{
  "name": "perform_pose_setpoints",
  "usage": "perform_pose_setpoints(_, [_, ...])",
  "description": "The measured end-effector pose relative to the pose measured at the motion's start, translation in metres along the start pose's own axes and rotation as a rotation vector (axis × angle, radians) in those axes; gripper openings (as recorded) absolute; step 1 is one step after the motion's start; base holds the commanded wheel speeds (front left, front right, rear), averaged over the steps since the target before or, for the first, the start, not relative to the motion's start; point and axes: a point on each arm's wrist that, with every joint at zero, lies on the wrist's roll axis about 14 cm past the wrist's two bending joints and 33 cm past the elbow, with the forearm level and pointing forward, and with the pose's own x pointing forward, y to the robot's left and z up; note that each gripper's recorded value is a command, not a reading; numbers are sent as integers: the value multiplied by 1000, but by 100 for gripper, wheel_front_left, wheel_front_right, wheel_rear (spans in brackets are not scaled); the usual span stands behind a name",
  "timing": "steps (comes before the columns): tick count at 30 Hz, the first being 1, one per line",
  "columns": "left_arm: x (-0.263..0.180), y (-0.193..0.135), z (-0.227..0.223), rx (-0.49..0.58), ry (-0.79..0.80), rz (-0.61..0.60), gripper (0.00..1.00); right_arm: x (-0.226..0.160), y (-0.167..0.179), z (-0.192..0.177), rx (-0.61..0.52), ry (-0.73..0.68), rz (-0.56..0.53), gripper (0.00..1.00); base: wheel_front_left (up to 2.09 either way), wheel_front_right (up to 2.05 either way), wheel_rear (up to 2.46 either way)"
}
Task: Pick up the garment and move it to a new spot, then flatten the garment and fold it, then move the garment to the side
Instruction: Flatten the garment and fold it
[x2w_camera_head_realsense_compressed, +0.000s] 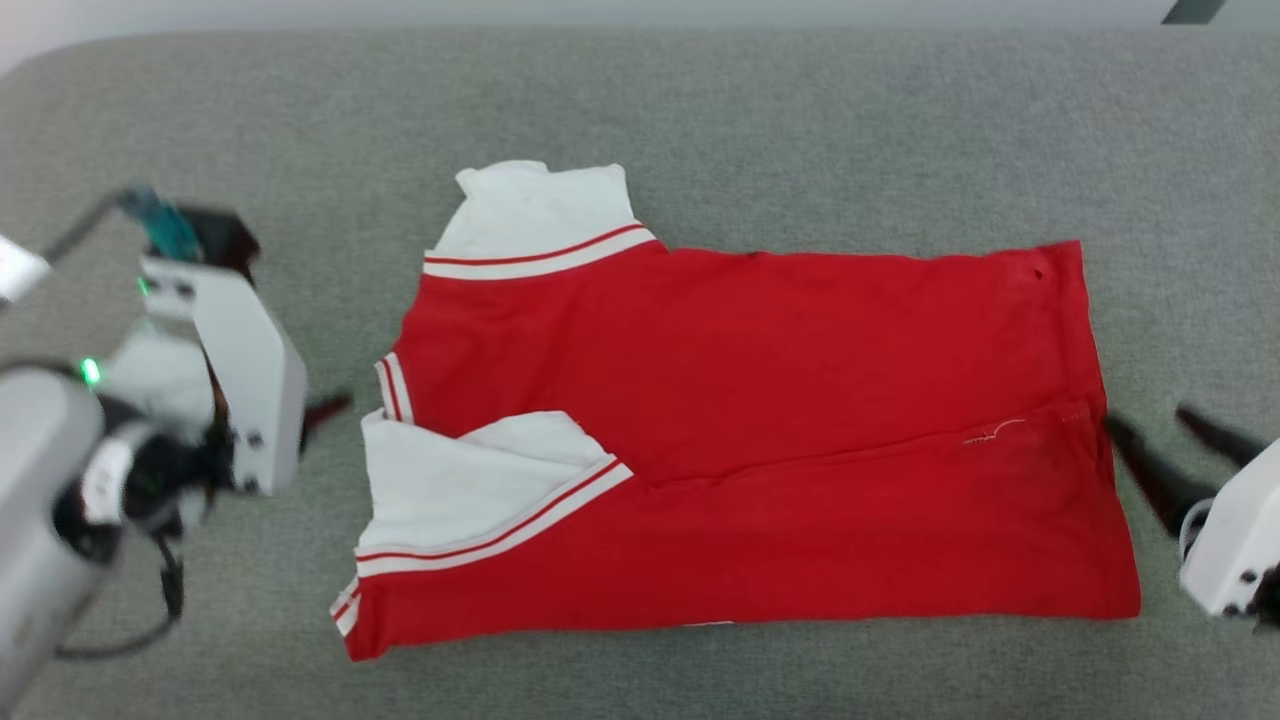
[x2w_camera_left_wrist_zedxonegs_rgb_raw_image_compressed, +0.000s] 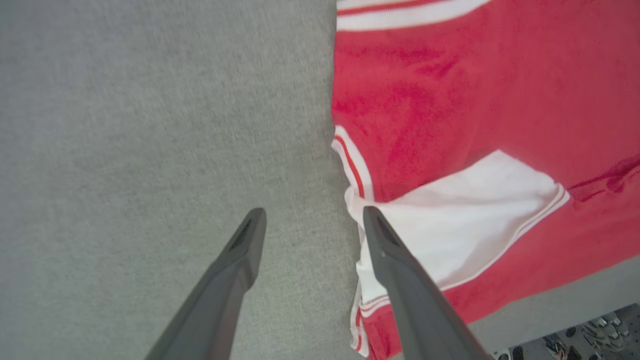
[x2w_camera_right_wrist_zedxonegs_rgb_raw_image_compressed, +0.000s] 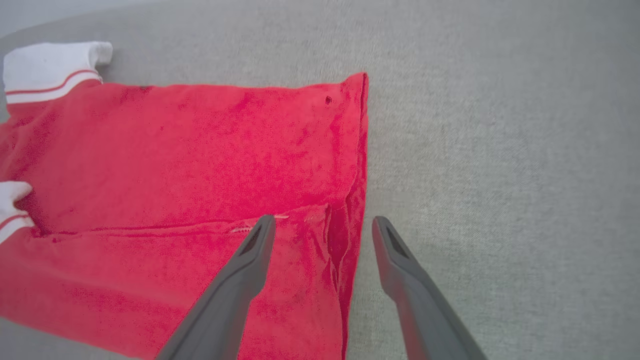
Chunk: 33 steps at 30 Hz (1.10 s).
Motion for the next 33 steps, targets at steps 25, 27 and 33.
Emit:
perform_pose_setpoints(25, [101, -38, 164, 175, -186, -77, 100, 25, -29, 36, -6, -459, -126, 100, 0, 0, 0])
perform_pose_setpoints(27, [113, -40, 158, 168, -131, -75, 100, 26, -33, 29, 6, -443, -138, 100, 0, 0, 0])
perform_pose_setpoints(33, [140, -44, 137, 139, 18, -70, 100, 25, -46, 21, 14, -431, -172, 100, 0, 0, 0])
